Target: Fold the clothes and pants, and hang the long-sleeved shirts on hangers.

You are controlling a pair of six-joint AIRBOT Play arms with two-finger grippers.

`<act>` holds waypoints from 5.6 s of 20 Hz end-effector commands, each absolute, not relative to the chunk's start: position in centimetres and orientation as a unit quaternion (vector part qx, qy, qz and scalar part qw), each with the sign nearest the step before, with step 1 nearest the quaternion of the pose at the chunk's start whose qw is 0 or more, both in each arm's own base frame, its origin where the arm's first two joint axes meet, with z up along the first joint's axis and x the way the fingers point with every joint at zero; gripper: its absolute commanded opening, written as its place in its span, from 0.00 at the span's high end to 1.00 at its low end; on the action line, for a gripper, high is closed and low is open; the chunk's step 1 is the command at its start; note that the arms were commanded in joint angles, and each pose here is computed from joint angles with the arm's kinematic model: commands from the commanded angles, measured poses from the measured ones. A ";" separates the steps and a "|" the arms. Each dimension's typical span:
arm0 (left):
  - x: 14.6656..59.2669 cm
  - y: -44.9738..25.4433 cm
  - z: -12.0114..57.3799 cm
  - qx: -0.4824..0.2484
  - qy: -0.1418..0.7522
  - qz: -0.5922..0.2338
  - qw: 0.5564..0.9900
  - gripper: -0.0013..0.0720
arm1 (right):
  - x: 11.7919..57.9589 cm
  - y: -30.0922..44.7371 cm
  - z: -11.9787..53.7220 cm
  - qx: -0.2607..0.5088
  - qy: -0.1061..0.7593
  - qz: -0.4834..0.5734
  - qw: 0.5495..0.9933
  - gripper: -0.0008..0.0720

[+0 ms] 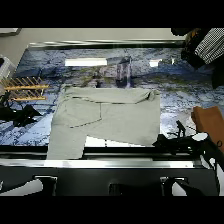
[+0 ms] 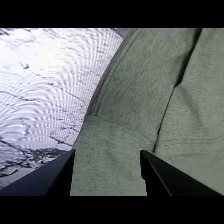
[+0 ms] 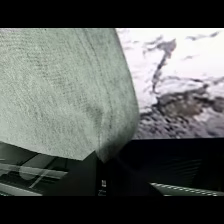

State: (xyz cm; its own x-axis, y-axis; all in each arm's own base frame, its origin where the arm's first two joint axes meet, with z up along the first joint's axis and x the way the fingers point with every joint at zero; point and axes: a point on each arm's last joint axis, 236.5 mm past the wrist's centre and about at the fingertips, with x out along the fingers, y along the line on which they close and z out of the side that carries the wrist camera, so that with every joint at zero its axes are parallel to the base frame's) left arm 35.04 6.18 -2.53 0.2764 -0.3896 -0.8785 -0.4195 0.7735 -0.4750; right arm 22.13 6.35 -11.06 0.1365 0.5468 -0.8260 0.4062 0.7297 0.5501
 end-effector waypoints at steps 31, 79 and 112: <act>42.3 -0.8 5.8 -0.327 0.490 -0.173 0.789 0.96 | 31.8 8.9 7.8 0.388 0.422 0.201 0.794 0.94; 55.6 -1.6 -1.6 -0.162 0.549 -0.122 0.811 0.96 | 55.5 1.0 1.6 0.208 0.511 -0.007 0.834 0.95; 37.1 4.1 -2.4 -0.230 0.735 -0.032 0.638 0.36 | 37.7 -8.8 0.1 0.159 0.706 -0.088 0.685 0.33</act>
State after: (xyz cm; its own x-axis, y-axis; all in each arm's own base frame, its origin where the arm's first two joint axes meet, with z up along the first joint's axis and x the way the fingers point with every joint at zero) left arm 41.04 2.49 -3.27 -0.0999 -0.3702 -0.9236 -0.2219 0.9131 -0.3420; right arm 39.83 -6.98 -1.88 -0.0762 0.0590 -0.9953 0.2851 0.9579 0.0349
